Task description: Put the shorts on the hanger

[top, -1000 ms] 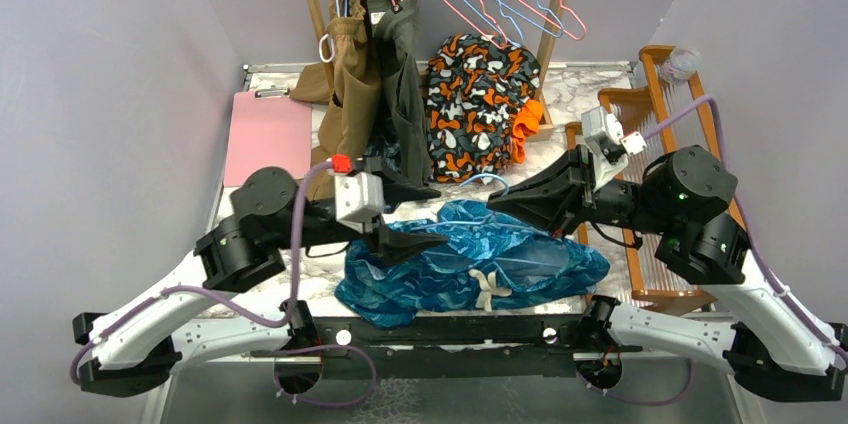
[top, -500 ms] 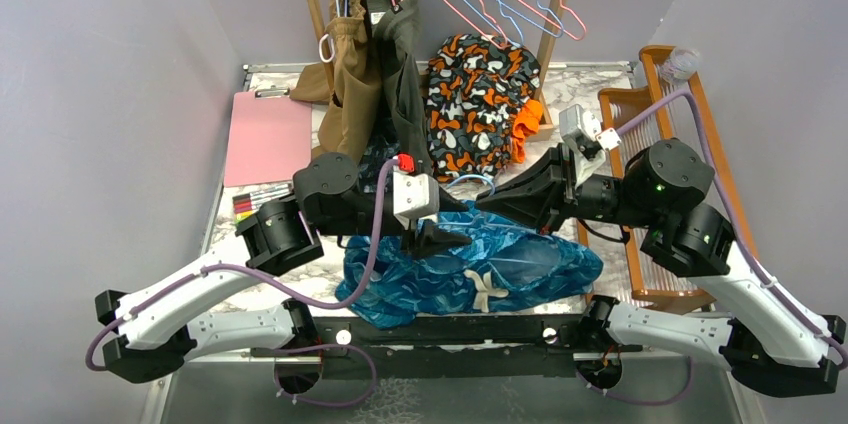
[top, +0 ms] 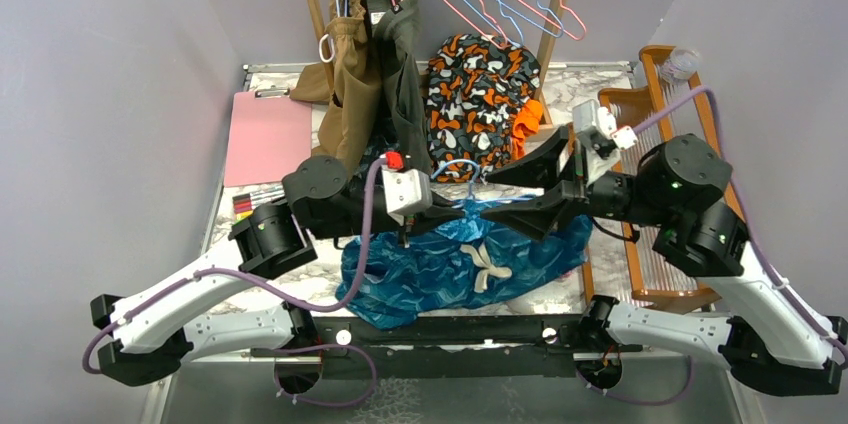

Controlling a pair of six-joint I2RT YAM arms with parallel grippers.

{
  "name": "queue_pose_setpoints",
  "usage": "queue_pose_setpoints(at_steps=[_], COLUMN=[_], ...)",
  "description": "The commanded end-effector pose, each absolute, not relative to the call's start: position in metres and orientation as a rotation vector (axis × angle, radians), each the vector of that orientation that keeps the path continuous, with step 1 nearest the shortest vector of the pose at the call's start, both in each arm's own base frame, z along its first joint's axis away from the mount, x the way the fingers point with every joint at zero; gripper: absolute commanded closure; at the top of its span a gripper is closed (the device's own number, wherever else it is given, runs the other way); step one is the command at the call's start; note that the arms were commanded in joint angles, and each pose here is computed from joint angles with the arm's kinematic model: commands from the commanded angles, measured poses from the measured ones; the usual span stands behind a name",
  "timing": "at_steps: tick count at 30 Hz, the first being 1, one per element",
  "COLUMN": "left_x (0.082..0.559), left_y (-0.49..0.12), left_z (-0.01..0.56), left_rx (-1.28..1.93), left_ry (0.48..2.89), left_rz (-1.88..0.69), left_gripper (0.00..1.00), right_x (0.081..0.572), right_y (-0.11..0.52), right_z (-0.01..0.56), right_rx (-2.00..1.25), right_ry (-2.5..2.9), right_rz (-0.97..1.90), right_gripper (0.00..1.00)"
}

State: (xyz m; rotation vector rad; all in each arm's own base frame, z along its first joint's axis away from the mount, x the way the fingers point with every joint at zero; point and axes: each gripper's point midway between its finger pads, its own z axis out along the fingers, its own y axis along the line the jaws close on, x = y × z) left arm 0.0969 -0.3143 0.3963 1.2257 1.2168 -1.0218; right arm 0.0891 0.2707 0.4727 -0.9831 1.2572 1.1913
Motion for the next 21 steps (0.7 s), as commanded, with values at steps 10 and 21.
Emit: queue_pose_setpoints(at_steps=[10,21], left_x=[0.114,0.084], left_y=[-0.259,-0.247], left_z=[0.442,0.457], left_rx=[0.939,1.025], left_ry=[1.12,1.054], left_rz=[-0.873,-0.959], left_gripper=[1.0,1.0], right_x=[0.131,0.124], right_y=[0.196,0.198], right_z=[0.455,0.449], right_rx=[-0.664,-0.792], right_ry=[1.448,1.415], right_rz=[0.838,0.802], right_gripper=[0.42,0.41])
